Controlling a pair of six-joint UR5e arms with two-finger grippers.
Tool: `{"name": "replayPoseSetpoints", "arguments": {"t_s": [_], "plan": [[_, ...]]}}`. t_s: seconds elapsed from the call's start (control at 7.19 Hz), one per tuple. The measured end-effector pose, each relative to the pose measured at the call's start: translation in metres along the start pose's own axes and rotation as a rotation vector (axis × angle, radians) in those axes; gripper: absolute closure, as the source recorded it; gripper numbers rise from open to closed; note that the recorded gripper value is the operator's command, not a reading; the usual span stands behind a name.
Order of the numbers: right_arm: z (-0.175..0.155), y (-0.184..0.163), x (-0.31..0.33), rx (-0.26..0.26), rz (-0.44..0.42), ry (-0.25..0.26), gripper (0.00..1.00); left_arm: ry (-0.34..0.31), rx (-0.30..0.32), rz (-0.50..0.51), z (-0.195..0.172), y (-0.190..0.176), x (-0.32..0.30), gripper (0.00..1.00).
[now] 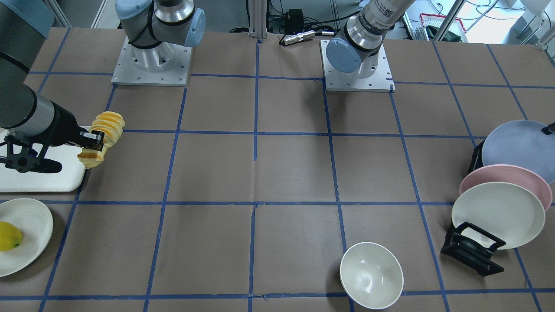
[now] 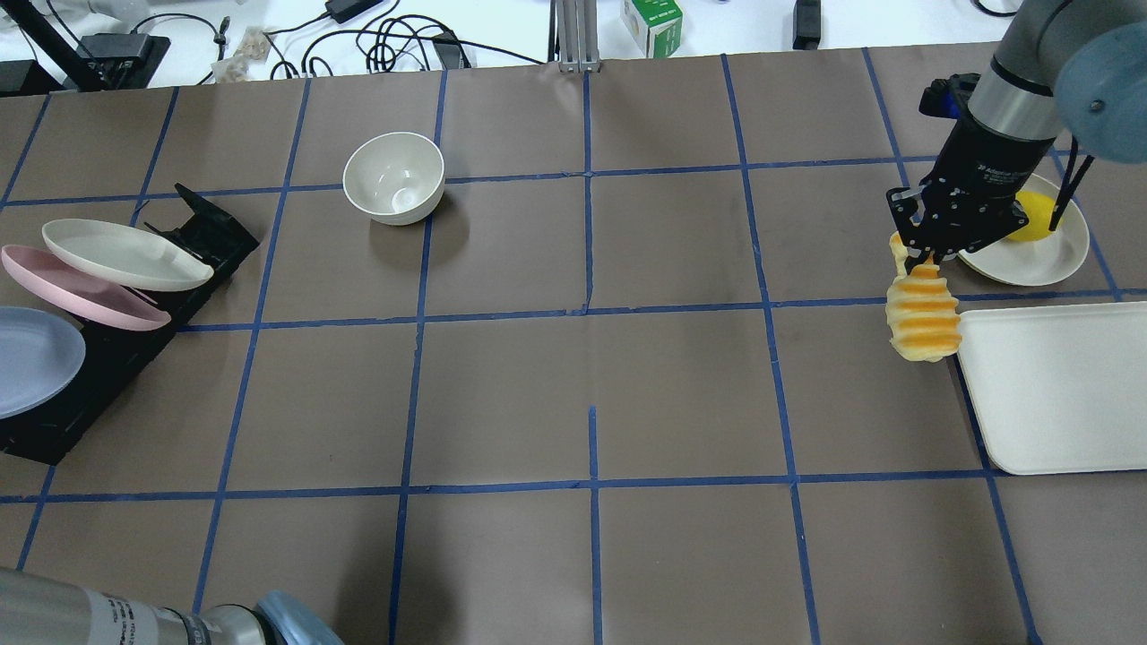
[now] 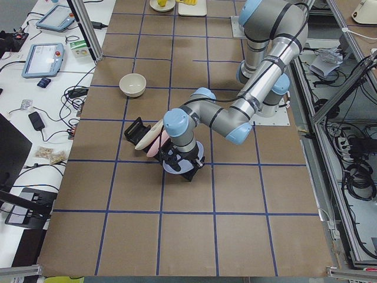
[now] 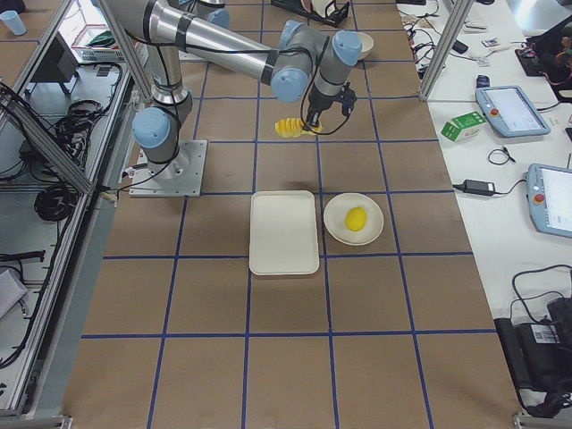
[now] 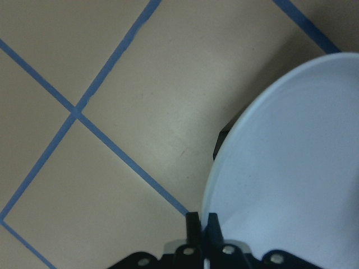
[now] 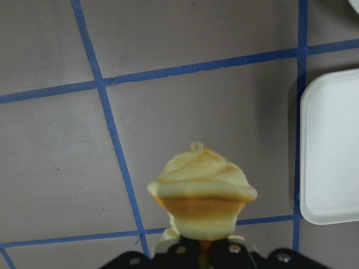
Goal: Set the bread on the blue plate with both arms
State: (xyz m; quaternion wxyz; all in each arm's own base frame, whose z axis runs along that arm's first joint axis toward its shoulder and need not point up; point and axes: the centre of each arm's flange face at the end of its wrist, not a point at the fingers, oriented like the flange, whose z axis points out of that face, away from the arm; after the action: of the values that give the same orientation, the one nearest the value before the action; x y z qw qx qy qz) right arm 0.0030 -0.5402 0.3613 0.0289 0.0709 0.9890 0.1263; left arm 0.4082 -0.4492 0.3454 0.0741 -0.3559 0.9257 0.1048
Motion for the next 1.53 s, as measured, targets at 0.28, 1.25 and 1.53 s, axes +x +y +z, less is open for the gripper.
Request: {"name": "replayPoseSetpoints", "arguments": {"t_s": [0.28, 1.25, 1.53], "plan": [[-0.002, 0.002, -0.009, -0.002, 0.015, -0.021, 1.0, 0.02, -0.084, 0.03, -0.032, 0.043, 0.003, 1.0], [-0.013, 0.019, -0.087, 0.02, 0.05, -0.049, 1.0, 0.416, -0.132, 0.483, -0.036, 0.21, 0.305, 1.0], [-0.011, 0.021, -0.103, 0.026, 0.017, -0.055, 1.0, 0.448, 0.035, 0.578, 0.008, 0.273, 0.415, 1.0]]}}
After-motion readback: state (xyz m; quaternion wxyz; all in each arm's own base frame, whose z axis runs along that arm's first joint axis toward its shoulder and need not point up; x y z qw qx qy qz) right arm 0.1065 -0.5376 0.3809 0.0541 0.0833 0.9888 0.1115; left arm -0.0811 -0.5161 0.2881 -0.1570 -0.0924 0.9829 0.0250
